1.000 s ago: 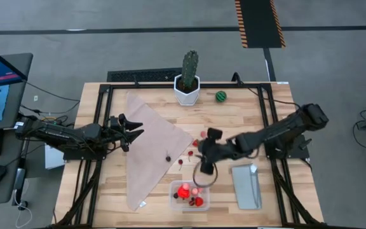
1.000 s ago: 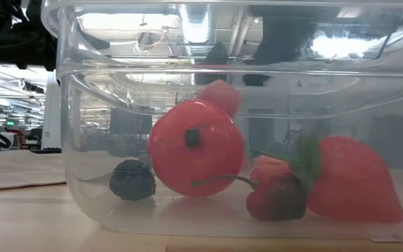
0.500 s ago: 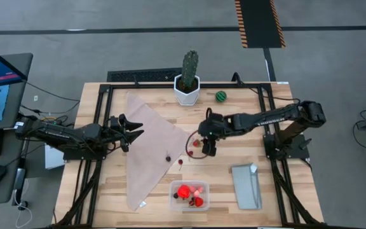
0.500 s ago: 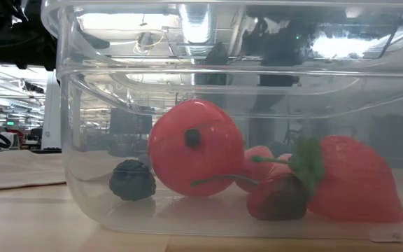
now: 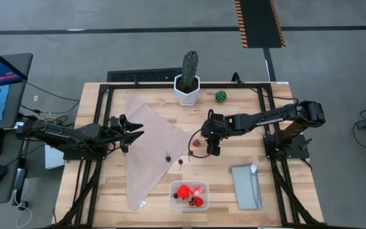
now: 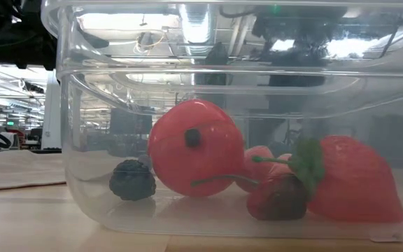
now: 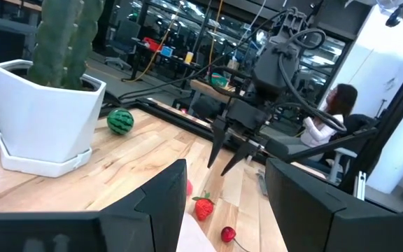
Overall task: Pick and placing Produce into tupperware
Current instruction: Put the strawberry into the transparent bin
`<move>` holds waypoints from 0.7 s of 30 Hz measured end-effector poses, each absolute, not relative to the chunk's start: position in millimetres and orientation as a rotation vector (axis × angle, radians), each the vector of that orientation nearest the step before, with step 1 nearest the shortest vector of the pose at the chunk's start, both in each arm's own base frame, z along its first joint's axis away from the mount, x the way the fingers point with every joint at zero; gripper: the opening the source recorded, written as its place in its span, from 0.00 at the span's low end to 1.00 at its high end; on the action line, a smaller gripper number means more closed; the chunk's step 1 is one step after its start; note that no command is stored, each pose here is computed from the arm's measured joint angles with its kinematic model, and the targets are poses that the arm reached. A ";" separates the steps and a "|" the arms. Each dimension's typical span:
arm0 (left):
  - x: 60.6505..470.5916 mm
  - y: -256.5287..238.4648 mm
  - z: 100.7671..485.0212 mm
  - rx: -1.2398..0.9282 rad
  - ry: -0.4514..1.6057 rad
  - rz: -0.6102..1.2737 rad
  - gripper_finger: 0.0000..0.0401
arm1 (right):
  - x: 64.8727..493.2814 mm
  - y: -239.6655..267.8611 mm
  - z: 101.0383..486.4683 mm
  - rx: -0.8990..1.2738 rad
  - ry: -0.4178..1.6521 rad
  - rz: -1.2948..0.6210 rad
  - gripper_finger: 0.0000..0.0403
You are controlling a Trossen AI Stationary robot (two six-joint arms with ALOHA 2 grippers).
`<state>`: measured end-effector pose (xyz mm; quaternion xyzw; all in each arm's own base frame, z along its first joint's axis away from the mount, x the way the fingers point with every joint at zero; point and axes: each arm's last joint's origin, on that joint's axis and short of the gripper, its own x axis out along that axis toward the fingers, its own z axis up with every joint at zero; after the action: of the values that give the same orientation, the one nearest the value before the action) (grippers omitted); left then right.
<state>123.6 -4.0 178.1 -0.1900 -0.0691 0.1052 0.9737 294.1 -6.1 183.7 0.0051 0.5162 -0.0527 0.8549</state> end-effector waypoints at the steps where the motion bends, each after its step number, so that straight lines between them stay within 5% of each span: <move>1: 123.6 -4.0 178.1 -0.383 -0.140 0.213 0.45 | 294.3 -6.0 183.6 0.010 1.082 -0.110 0.36; 21: 123.8 -4.0 175.9 -0.379 -0.117 0.218 0.45 | 314.5 -2.4 142.2 -0.127 1.135 -0.076 0.34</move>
<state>123.8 -4.0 175.9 -0.1877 -0.0579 0.1080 0.9746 314.5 -2.4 142.2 -0.0600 0.5370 -0.0362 0.8407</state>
